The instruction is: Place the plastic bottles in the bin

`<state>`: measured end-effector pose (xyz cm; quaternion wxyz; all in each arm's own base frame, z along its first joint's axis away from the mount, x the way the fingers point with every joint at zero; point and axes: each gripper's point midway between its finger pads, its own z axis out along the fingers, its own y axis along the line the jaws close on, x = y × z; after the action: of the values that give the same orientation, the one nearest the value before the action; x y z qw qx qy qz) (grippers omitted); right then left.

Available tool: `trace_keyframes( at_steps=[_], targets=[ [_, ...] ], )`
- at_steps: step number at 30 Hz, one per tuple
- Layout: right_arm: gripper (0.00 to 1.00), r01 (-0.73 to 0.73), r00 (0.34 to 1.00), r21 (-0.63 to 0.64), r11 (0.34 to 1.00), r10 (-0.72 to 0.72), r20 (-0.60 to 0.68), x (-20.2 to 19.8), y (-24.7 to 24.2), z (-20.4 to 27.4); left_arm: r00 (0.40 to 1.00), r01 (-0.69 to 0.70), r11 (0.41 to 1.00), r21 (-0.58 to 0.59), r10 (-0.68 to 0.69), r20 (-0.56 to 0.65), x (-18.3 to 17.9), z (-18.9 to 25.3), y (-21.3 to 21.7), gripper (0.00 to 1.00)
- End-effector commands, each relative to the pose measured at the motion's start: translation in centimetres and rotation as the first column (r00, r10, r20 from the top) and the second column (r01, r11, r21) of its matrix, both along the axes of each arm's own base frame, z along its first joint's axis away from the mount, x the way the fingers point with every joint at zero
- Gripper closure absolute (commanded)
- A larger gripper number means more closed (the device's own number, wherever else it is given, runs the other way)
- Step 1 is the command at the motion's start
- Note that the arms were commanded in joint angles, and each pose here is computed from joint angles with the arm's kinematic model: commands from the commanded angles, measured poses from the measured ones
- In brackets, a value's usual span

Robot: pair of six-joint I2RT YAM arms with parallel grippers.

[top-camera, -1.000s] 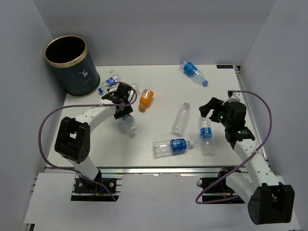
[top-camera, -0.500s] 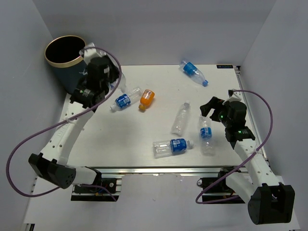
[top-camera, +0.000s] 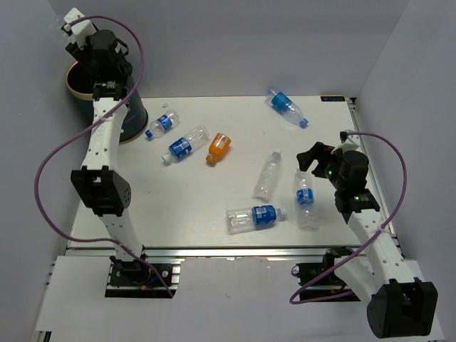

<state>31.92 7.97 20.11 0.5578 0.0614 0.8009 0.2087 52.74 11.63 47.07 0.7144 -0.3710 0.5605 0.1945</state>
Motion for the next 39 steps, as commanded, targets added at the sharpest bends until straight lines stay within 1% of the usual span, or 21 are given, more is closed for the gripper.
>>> trace_keyframes(
  at_steps=[1,3,4,5,6,7,10,11,13,16,19,21,23,24,26,28,29,30,32,36,39],
  targets=[
    [0.11,-0.037,0.995,-0.001,0.999,0.037,0.091,0.4,0.5,2.3,0.971,-0.227,0.968,0.105,0.217,0.106,-1.5,2.9,2.0,0.69],
    [0.11,-0.06,0.994,-0.001,0.998,0.06,0.088,0.4,0.9,2.1,0.944,-0.318,0.941,0.113,0.303,0.128,-2.2,4.9,3.3,0.69],
    [0.11,-0.07,0.994,-0.002,0.998,0.07,0.087,0.4,1.0,2.1,0.944,-0.328,0.934,0.14,0.32,0.076,0.1,2.6,3.8,0.68],
    [0.11,-0.079,0.994,-0.003,0.997,0.079,0.082,0.3,1.1,1.9,0.942,-0.336,0.929,0.154,0.329,0.069,0.5,2.6,4.0,0.67],
    [0.11,-0.084,0.993,-0.003,0.996,0.084,0.083,0.3,1.2,2.0,0.935,-0.349,0.926,0.145,0.333,0.123,0.2,3.2,4.3,0.64],
    [0.11,-0.089,0.993,-0.004,0.996,0.089,0.082,0.3,1.3,2.0,0.939,-0.343,0.925,0.166,0.334,0.079,0.8,1.3,4.6,0.62],
    [0.11,-0.093,0.992,-0.008,0.996,0.094,0.079,0.2,1.3,2.0,0.947,-0.318,0.931,0.182,0.319,0.023,1.8,-0.5,6.5,0.36],
    [0.11,-0.093,0.993,-0.009,0.996,0.094,0.078,0.2,1.3,1.9,0.946,-0.32,0.929,0.185,0.324,0.008,1.9,-1.1,6.7,0.13],
    [0.11,-0.092,0.993,-0.007,0.996,0.092,0.079,0.2,1.2,1.9,0.944,-0.32,0.927,0.197,0.33,-0.017,2.1,-1.7,6.9,0.03],
    [0.11,-0.091,0.993,-0.006,0.996,0.091,0.08,0.0,1.2,1.9,0.95,-0.297,0.935,0.194,0.31,-0.037,2.1,-1.7,6.7,0.02],
    [0.11,-0.091,0.992,0.0,0.996,0.091,0.081,0.0,1.3,1.8,0.983,-0.171,0.968,0.183,0.18,-0.033,2.4,0.6,5.3,0.02],
    [0.11,-0.09,0.993,0.006,0.996,0.089,0.078,0.0,1.3,1.8,0.998,0.018,0.983,0.182,-0.007,-0.061,2.6,2.2,2.9,0.02],
    [0.11,-0.096,0.993,0.009,0.995,0.095,0.075,0.0,1.4,1.7,0.972,0.216,0.958,0.186,-0.193,-0.134,3.2,1.6,-0.6,0.02],
    [0.11,-0.103,0.992,0.012,0.995,0.102,0.073,-0.1,1.6,1.6,0.96,0.274,0.947,0.167,-0.26,-0.102,2.2,3.0,-2.0,0.02],
    [0.11,-0.129,0.99,0.018,0.991,0.128,0.067,-0.2,2.0,1.6,0.88,0.464,0.872,0.158,-0.434,-0.193,2.3,1.8,-7.4,0.02],
    [0.11,-0.157,0.986,0.024,0.987,0.156,0.061,-0.4,2.4,1.6,0.724,0.681,0.718,0.146,-0.631,-0.279,1.7,0.0,-13.6,0.02],
    [0.11,-0.165,0.985,0.025,0.986,0.163,0.059,-0.4,2.6,1.5,0.634,0.762,0.631,0.149,-0.678,-0.372,1.2,-1.8,-15.8,0.02],
    [0.11,-0.174,0.983,0.025,0.984,0.173,0.056,-0.5,2.7,1.5,0.448,0.888,0.447,0.111,-0.784,-0.43,-0.1,-4.4,-20.7,0.02],
    [0.1,-0.179,0.983,0.032,0.983,0.177,0.051,-0.6,2.8,1.3,0.264,0.957,0.285,0.047,-0.796,-0.545,-1.9,-9.8,-25.4,0.02],
    [0.11,-0.175,0.984,0.029,0.984,0.173,0.046,-0.6,2.7,1.3,0.067,0.991,0.126,-0.045,-0.758,-0.649,-4.0,-15.9,-28.8,0.02],
    [0.11,-0.177,0.984,0.026,0.984,0.176,0.04,-0.6,2.7,1.1,-0.033,0.988,0.083,-0.132,-0.716,-0.697,-3.7,-20.1,-29.2,0.02]
  ],
)
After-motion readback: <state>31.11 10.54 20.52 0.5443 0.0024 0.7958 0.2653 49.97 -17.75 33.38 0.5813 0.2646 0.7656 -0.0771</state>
